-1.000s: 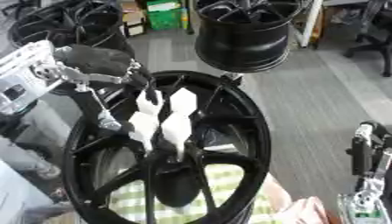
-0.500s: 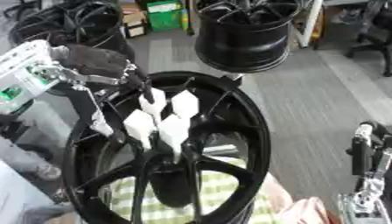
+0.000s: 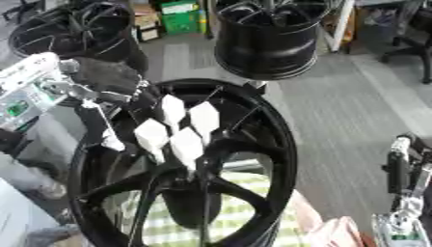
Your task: Pull the pin out of the wheel hub.
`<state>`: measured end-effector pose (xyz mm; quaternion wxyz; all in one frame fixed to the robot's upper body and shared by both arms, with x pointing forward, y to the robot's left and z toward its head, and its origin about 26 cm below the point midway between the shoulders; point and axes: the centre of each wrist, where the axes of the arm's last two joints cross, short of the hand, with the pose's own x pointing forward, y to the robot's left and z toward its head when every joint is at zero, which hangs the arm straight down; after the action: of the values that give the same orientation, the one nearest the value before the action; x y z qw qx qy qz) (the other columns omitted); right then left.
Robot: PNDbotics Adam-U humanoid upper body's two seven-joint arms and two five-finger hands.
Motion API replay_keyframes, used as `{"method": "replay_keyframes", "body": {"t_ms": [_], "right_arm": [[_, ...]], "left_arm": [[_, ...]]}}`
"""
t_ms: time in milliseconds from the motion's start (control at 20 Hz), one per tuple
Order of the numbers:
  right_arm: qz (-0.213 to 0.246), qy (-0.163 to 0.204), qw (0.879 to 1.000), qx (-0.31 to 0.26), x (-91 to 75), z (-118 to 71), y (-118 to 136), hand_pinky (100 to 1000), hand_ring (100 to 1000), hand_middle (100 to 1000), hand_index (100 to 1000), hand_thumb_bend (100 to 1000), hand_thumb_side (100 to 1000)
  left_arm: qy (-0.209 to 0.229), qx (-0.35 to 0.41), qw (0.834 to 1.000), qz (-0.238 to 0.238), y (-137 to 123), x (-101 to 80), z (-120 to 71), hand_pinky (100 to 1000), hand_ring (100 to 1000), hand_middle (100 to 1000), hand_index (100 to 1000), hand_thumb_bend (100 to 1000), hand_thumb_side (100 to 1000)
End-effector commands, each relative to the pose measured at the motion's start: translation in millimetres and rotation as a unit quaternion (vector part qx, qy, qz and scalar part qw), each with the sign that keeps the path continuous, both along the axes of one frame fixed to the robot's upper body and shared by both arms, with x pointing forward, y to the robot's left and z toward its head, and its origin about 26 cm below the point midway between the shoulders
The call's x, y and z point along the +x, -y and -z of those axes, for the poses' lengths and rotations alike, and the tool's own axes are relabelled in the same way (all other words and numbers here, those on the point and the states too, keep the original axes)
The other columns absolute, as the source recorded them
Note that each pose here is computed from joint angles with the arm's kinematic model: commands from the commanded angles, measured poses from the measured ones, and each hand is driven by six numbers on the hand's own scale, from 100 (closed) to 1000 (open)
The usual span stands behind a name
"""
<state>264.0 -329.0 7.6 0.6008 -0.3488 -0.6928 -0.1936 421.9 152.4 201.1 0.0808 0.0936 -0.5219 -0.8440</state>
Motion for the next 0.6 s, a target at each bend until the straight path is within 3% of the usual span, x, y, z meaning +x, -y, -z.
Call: {"method": "replay_keyframes", "body": {"t_ms": [50,200,450,600], "right_arm": [[-0.002,0.011,1.0,-0.016,1.9,-8.1,5.6,472,685,769,815,100,789],[-0.002,0.011,1.0,-0.015,2.0,-8.1,5.4,471,685,768,815,100,789],[-0.002,0.011,1.0,-0.015,2.0,-8.0,5.5,472,685,768,815,100,790],[-0.001,0.011,1.0,-0.015,1.9,-7.8,5.6,472,685,768,816,100,790]], "left_arm": [[0.012,0.188,0.971,0.15,-1.2,2.2,-8.2,390,373,610,767,409,400],[0.007,0.186,0.971,0.152,0.4,2.1,-5.0,377,361,585,747,372,359],[0.002,0.186,0.971,0.152,-0.2,2.3,-2.4,326,315,488,673,281,182],[0.0,0.172,0.973,0.153,-2.2,2.0,-6.6,287,276,408,609,196,171]]}}
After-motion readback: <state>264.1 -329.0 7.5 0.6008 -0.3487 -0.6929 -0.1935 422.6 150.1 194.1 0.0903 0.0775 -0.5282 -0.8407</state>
